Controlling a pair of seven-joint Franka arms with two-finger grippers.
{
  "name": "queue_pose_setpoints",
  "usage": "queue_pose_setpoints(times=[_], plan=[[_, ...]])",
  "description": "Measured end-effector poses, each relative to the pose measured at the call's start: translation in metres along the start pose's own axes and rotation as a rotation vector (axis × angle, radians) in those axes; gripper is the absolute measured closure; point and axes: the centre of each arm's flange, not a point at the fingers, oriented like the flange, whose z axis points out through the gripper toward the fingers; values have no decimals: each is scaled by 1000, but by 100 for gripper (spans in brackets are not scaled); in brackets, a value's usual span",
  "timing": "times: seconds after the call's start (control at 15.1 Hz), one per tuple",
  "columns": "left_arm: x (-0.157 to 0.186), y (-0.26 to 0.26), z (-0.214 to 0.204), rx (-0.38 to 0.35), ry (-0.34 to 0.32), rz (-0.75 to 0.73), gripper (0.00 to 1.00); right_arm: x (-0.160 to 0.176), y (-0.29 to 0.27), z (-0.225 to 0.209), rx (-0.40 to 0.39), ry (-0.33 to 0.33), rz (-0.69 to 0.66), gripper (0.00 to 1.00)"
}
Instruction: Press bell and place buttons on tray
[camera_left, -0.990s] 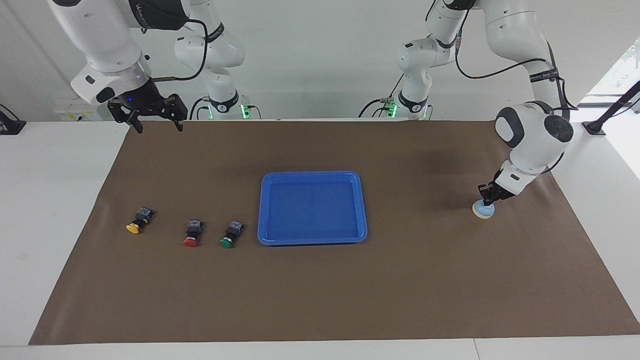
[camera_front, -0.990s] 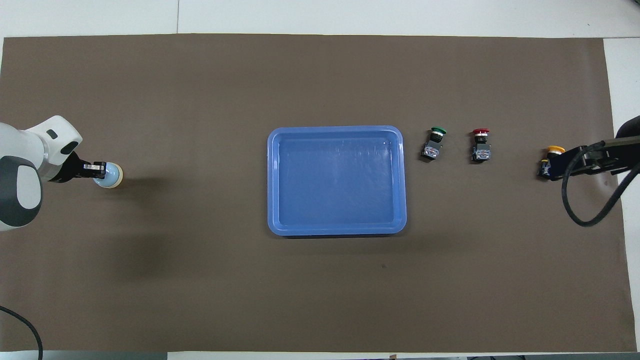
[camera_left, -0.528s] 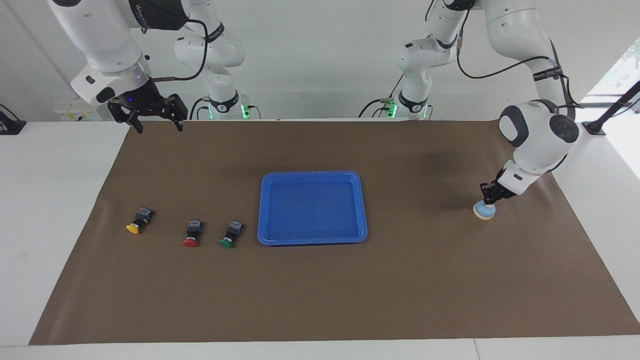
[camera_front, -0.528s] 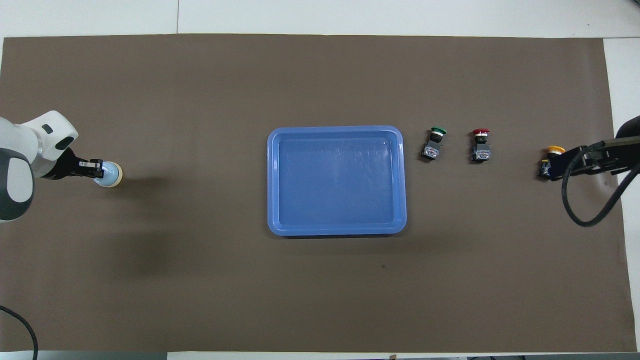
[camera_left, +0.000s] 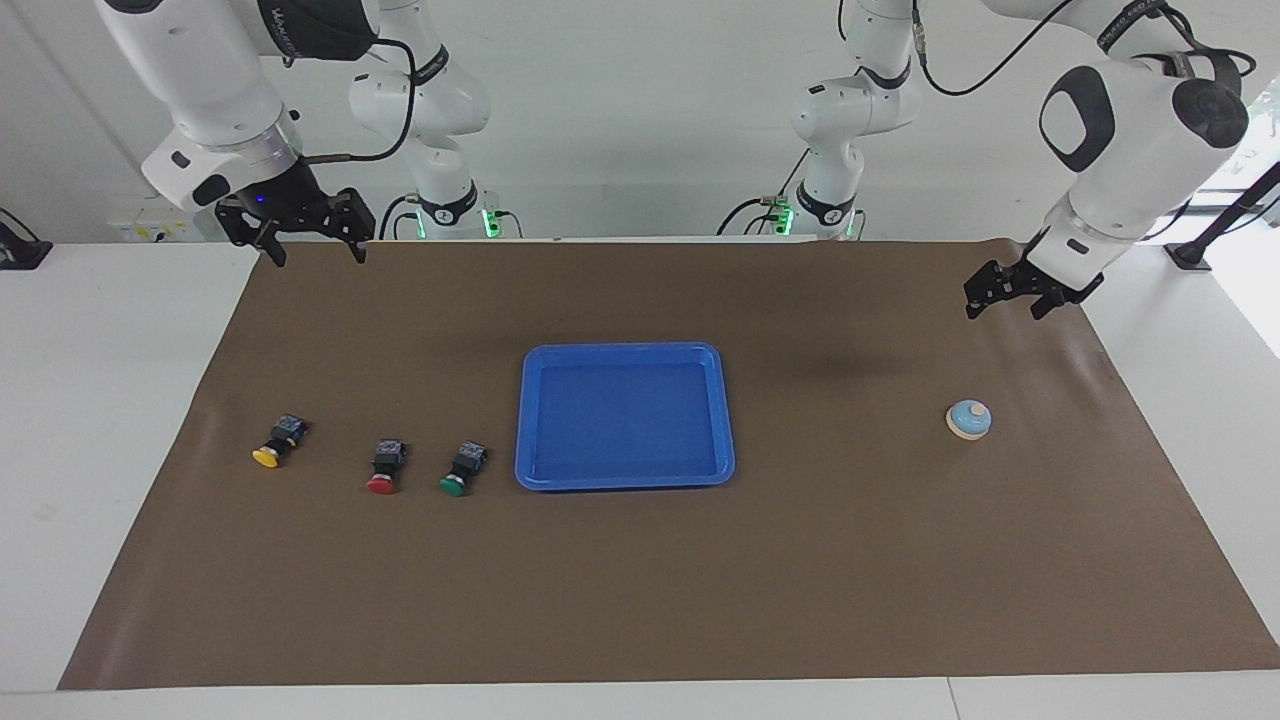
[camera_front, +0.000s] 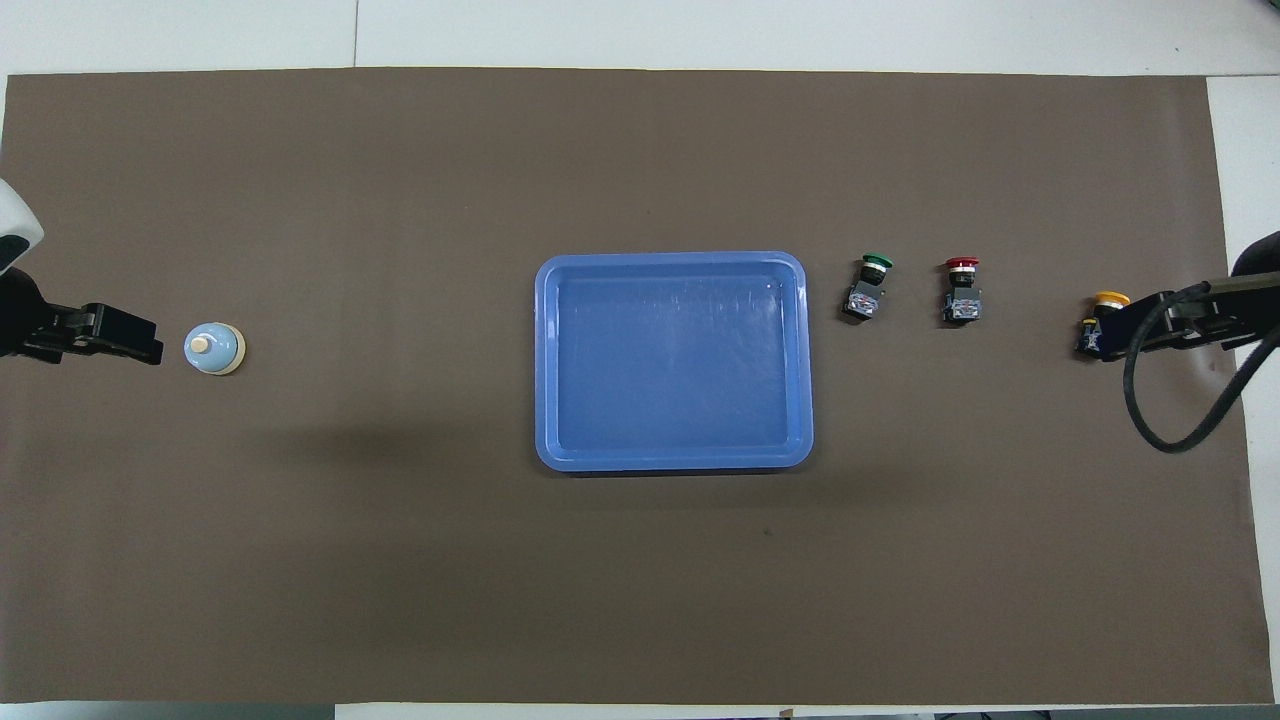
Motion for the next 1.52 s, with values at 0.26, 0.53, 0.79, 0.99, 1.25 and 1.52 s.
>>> queue_pose_setpoints(times=[0.26, 0.53, 0.79, 0.99, 1.25, 1.52], plan=[[-7, 9, -5, 3, -11, -6, 0, 0, 0, 0, 0, 0, 0, 0], [-6, 9, -11, -2, 2, -19, 0, 0, 0, 0, 0, 0, 0, 0], [1, 13, -22, -16, 8, -14, 0, 0, 0, 0, 0, 0, 0, 0], [11, 34, -15, -16, -6, -6, 0, 0, 0, 0, 0, 0, 0, 0], [14, 41, -12, -15, -14, -10, 0, 0, 0, 0, 0, 0, 0, 0], [13, 39, -13, -15, -13, -13, 0, 0, 0, 0, 0, 0, 0, 0]])
